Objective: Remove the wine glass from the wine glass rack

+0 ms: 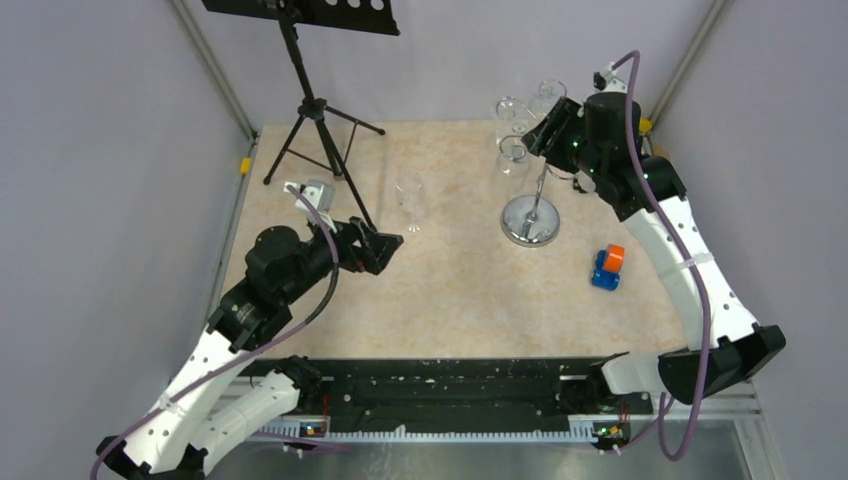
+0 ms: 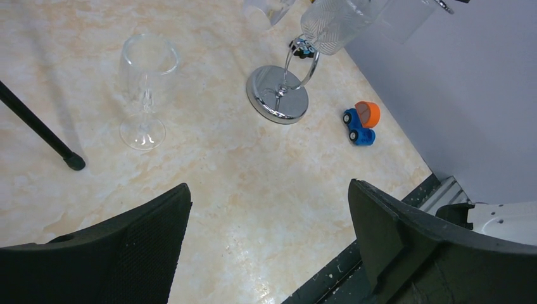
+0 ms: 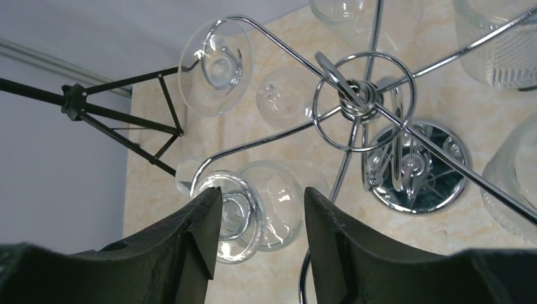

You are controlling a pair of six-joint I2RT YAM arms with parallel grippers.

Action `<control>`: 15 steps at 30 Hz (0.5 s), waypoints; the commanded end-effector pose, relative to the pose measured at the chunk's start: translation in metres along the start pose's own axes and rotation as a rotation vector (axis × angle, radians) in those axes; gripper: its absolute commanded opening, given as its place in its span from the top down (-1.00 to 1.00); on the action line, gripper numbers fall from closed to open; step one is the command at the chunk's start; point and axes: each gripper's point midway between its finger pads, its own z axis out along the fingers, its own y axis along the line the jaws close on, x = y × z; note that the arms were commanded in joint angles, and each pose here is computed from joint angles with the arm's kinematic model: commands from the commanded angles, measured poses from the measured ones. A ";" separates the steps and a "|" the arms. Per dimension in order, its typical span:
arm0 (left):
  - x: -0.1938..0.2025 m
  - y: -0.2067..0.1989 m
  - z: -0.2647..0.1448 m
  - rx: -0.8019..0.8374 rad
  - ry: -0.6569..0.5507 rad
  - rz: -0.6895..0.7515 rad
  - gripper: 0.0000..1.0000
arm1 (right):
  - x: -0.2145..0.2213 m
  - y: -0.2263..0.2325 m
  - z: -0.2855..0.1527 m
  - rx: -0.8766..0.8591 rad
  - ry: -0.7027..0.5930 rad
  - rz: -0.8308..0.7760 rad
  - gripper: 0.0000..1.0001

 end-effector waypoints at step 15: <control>-0.041 -0.017 0.029 0.031 -0.040 0.053 -0.93 | -0.001 0.026 0.007 -0.229 0.121 -0.006 0.01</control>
